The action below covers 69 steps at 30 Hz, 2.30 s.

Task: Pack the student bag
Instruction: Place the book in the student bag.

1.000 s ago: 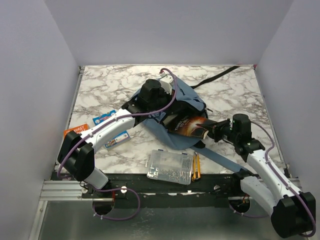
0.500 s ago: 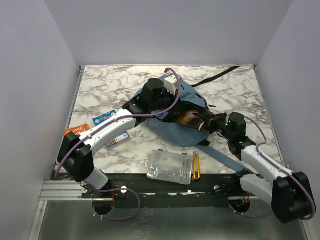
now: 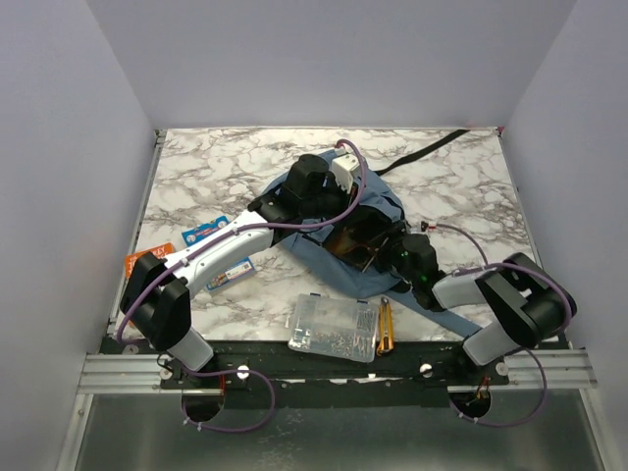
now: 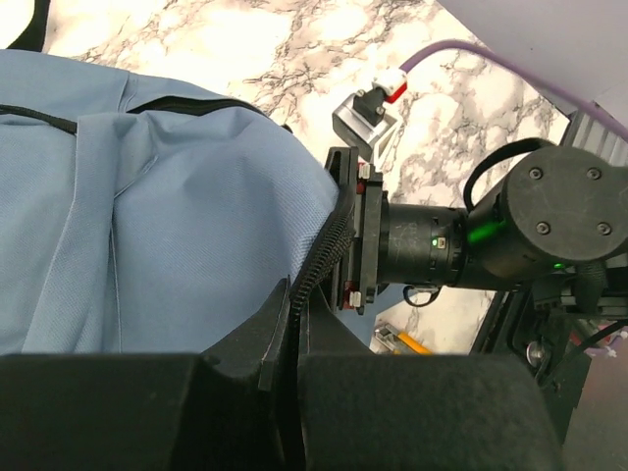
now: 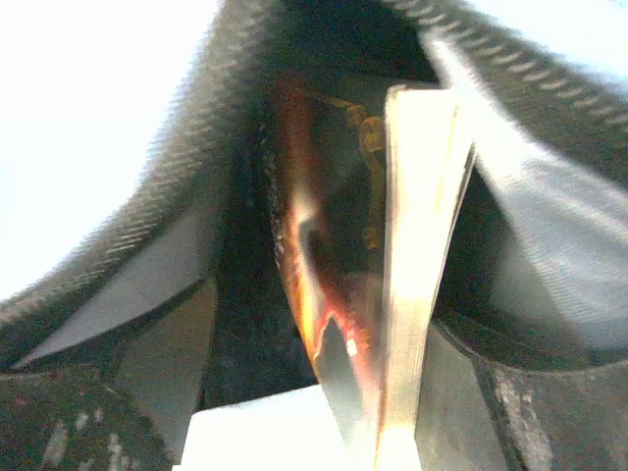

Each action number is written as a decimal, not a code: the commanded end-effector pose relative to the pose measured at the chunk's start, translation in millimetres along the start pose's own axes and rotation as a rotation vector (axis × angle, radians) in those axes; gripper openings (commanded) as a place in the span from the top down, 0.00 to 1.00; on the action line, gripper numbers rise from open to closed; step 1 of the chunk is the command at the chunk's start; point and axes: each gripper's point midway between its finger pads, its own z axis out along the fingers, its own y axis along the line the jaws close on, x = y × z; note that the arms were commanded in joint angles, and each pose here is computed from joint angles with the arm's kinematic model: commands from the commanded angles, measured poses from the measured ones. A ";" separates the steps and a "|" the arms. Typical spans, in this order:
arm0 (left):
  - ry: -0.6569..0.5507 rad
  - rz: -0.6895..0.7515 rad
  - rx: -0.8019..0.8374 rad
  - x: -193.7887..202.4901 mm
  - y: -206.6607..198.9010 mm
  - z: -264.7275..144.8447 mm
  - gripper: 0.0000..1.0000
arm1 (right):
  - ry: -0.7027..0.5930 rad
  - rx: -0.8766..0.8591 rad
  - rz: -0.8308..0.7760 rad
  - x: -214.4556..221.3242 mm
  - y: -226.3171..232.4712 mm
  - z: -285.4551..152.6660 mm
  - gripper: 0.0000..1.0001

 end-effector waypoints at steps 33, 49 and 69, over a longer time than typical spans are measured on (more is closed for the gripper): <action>-0.016 0.171 0.022 -22.1 -17.9 -7.6 1.00 | -0.013 -0.061 0.058 10.2 64.3 28.1 1.00; 0.050 0.089 -0.022 10.1 -2.8 2.7 1.00 | 0.234 0.256 -0.284 41.2 -17.8 -15.9 0.25; 0.028 -0.201 -0.169 24.8 4.9 -112.5 0.17 | 0.159 0.178 -0.811 -21.7 72.2 -143.8 0.19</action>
